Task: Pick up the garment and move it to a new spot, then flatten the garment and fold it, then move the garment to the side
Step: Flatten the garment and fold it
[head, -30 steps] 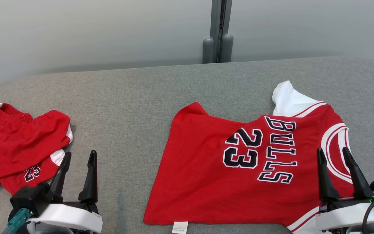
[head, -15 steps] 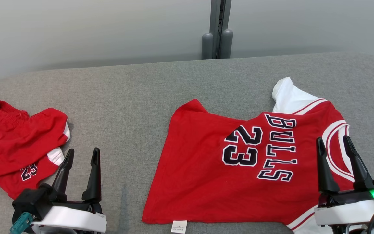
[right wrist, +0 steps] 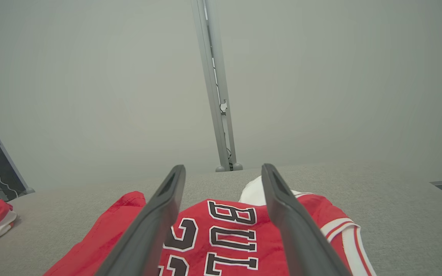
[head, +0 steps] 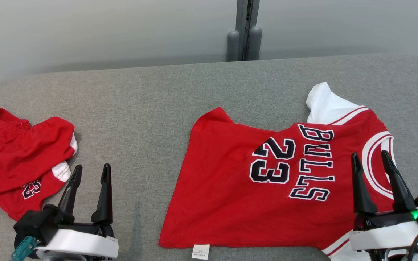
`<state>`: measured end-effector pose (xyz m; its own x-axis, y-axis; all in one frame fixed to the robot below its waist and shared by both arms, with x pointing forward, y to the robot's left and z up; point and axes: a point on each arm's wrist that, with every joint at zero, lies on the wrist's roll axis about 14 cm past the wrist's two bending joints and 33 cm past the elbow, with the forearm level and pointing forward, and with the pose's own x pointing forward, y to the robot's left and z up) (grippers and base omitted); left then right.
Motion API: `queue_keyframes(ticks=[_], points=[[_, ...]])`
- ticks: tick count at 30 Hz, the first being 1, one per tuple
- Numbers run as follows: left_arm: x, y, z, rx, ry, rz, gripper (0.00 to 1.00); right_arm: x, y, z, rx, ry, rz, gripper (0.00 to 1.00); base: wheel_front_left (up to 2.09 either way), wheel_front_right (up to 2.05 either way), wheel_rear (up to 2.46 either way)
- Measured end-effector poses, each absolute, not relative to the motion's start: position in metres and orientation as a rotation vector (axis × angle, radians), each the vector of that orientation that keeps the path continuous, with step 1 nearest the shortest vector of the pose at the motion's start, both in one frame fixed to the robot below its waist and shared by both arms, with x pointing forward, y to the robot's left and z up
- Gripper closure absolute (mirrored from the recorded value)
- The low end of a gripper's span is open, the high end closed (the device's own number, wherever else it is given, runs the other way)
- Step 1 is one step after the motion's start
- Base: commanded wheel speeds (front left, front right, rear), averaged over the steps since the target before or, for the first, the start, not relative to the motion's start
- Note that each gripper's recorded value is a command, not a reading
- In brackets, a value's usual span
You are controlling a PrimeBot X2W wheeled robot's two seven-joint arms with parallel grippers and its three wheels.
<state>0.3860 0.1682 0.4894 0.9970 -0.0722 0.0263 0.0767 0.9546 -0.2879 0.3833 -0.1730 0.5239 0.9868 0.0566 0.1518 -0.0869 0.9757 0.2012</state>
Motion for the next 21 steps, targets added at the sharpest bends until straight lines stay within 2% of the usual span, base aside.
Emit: queue_keyframes(ticks=[16,21], points=[[0.385,0.165,0.490,-0.304,-0.026,-0.084,0.00,0.381,-0.172,0.525,0.201,-0.148,0.077,0.00,0.00,0.00,0.00],[0.382,0.149,0.480,-0.333,0.021,-0.124,0.00,0.370,-0.182,0.513,0.174,-0.108,0.065,0.00,0.00,0.00,0.00]])
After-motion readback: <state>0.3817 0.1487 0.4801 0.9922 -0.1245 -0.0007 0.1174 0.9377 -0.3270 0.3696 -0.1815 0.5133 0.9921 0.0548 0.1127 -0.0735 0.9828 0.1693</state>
